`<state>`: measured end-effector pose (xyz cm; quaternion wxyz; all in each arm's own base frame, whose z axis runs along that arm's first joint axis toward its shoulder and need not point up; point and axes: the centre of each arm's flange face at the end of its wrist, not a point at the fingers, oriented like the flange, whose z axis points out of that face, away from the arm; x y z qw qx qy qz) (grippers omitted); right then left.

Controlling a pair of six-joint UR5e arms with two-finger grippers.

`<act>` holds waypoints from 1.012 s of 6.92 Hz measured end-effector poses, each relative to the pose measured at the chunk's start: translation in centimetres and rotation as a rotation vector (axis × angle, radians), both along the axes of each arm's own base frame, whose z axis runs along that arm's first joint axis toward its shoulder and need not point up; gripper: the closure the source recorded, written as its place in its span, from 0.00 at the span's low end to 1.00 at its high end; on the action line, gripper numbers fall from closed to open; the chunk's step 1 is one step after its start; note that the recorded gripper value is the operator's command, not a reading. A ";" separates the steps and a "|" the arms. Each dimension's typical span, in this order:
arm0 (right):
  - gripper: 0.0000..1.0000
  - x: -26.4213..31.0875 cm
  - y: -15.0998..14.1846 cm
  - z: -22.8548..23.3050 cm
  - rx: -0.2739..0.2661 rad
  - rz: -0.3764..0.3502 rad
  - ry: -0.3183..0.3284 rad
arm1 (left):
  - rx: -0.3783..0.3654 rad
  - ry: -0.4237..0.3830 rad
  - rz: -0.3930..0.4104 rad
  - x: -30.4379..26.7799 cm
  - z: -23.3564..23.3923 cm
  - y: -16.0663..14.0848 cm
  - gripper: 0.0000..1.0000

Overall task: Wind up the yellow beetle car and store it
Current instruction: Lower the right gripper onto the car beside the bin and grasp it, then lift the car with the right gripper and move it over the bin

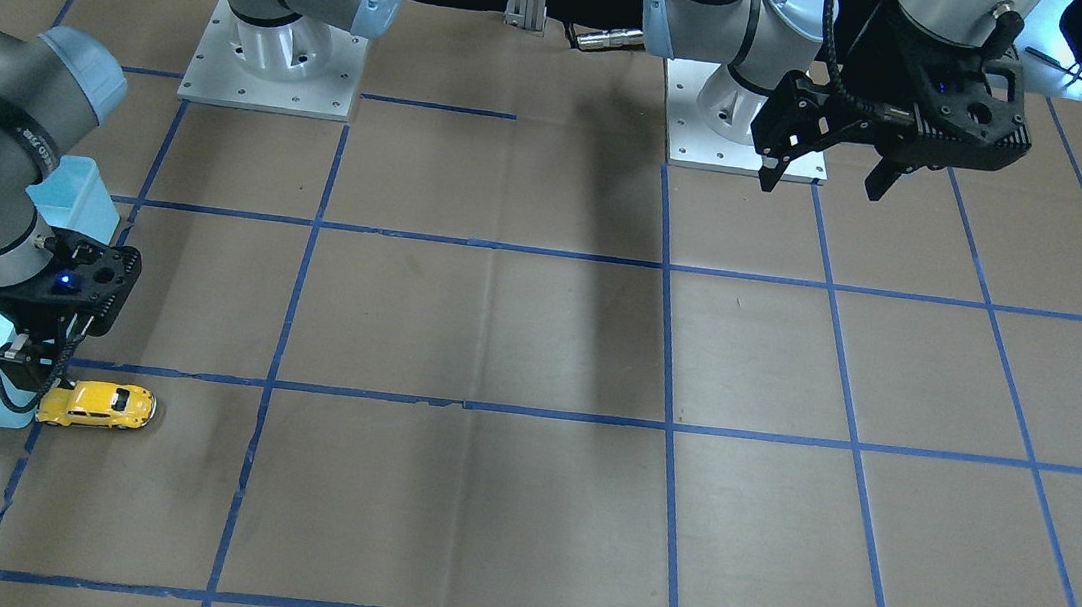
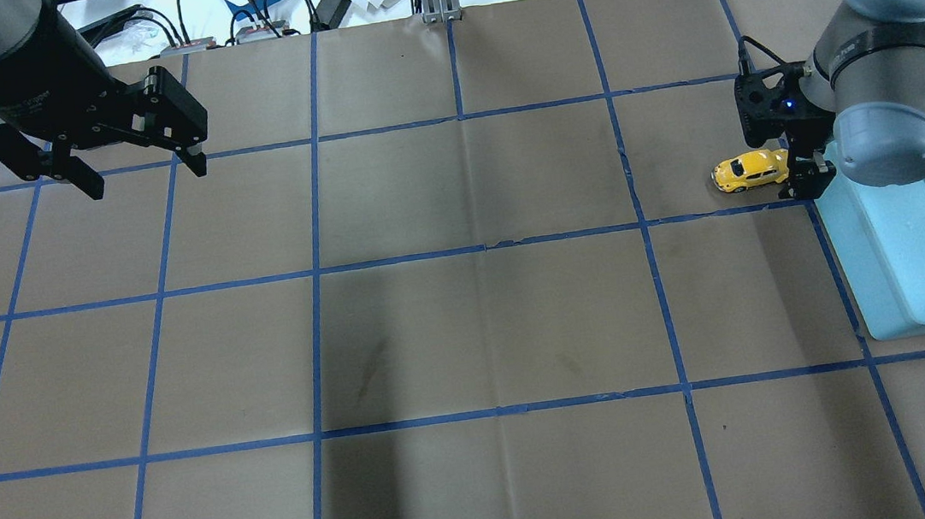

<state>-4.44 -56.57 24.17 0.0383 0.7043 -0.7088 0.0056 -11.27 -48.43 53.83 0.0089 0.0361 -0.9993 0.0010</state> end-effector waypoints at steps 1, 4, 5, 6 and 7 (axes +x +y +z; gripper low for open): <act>0.04 -0.9 -1.0 -0.9 0.008 0.079 0.004 | -0.006 0.000 0.003 0.0 0.0 -0.1 0.00; 0.05 -1.3 -2.9 -2.4 0.007 0.099 -0.033 | -0.005 0.000 0.016 0.2 -0.4 -0.5 0.00; 0.05 -1.0 -3.2 -2.5 -0.003 0.057 -0.057 | -0.003 0.000 0.016 0.2 -0.5 -0.6 0.00; 0.05 -0.7 -3.5 -2.5 -0.009 0.034 -0.070 | -0.002 0.001 0.014 0.2 -0.7 -0.8 0.00; 0.04 -0.6 -3.8 -2.9 -0.006 0.026 -0.076 | -0.002 0.001 0.012 0.2 -0.8 -0.9 0.00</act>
